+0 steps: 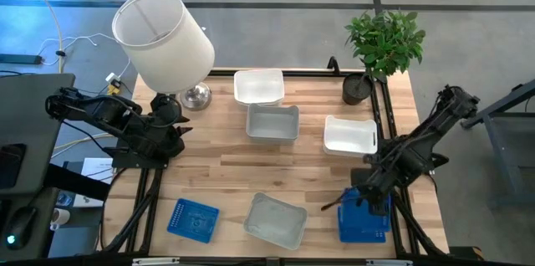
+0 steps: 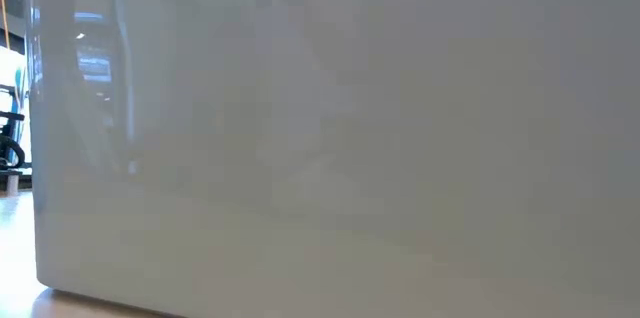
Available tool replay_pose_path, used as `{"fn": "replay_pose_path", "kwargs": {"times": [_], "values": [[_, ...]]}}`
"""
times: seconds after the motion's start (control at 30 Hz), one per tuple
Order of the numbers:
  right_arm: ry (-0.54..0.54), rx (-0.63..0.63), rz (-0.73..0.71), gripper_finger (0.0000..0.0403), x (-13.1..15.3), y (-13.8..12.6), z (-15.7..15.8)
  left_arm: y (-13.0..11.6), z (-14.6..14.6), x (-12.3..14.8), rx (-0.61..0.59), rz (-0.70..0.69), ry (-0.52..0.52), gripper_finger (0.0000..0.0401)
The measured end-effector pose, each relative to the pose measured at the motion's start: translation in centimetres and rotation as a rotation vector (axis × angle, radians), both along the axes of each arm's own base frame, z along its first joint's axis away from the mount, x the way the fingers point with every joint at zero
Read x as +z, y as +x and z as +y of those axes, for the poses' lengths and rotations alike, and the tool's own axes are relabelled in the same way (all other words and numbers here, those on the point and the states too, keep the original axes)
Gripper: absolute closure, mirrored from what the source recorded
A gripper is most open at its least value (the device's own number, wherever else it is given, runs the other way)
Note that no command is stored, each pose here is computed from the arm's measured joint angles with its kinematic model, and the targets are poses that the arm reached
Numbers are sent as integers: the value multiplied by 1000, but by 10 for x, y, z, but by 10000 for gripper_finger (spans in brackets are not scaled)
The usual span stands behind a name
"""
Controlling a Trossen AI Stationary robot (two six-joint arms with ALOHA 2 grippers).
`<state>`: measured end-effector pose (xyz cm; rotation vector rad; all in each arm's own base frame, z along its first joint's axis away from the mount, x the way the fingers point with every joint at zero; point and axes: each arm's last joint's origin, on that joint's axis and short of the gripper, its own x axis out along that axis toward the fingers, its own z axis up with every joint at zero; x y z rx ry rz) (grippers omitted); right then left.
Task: Stack baskets by color
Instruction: Stack the blue bin on top of the bottom right blue bin
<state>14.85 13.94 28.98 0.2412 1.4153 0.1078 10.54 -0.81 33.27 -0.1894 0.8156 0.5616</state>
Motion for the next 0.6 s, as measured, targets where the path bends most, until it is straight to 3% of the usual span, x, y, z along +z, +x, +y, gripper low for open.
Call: {"fn": "replay_pose_path", "kwargs": {"times": [0.6], "values": [[61,16,-15,403,-41,-11,21,0,0,0,29,-16,-22,275]]}}
